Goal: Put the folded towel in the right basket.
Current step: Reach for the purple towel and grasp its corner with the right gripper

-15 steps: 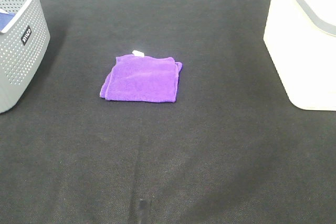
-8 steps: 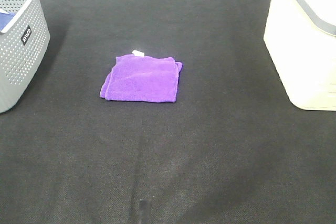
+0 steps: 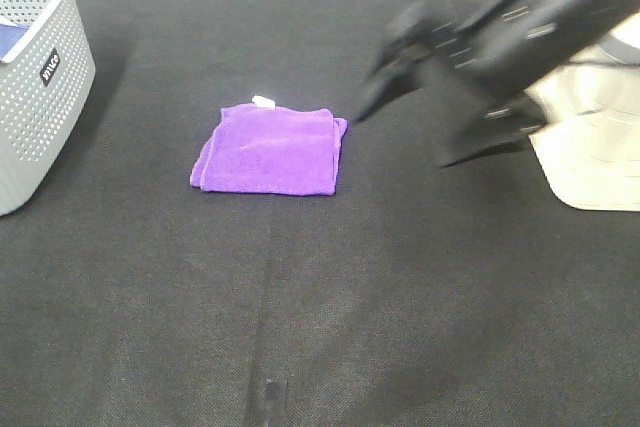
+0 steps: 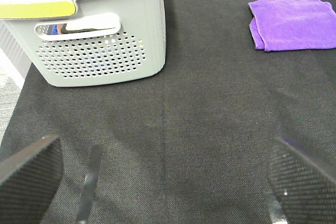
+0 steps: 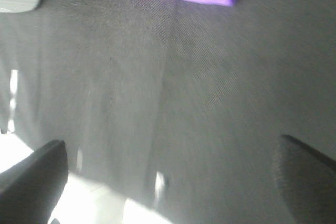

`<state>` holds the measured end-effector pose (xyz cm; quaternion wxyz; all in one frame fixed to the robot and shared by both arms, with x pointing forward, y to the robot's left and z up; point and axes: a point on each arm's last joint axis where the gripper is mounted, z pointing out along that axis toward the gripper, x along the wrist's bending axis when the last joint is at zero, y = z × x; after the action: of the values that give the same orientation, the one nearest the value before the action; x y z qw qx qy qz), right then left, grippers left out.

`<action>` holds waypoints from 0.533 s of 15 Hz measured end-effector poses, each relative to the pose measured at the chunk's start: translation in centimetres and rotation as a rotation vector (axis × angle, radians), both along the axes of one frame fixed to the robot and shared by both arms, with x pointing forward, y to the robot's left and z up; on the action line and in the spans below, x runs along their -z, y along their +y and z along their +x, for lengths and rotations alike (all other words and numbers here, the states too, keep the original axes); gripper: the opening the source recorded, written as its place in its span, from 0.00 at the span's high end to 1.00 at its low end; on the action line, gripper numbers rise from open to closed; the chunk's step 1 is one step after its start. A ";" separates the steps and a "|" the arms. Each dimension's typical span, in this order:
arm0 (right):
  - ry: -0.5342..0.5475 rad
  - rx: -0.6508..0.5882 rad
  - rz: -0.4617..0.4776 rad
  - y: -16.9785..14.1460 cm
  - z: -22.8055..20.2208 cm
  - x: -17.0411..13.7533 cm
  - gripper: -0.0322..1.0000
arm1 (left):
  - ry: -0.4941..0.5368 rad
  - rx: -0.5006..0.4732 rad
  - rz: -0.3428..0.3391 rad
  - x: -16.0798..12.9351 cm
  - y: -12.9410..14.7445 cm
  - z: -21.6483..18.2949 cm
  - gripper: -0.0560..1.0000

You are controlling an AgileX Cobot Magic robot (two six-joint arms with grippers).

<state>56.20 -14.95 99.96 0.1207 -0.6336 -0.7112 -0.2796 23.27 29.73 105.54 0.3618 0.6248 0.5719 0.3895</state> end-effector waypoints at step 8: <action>-0.052 -0.013 0.005 5.2 11.7 6.7 0.04 | 0.000 0.000 0.000 0.0 0.0 0.0 0.01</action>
<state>67.94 -9.74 93.26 0.1054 -0.6211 -0.7175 -0.2970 23.27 29.73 105.54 0.3618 0.6248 0.5719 0.3895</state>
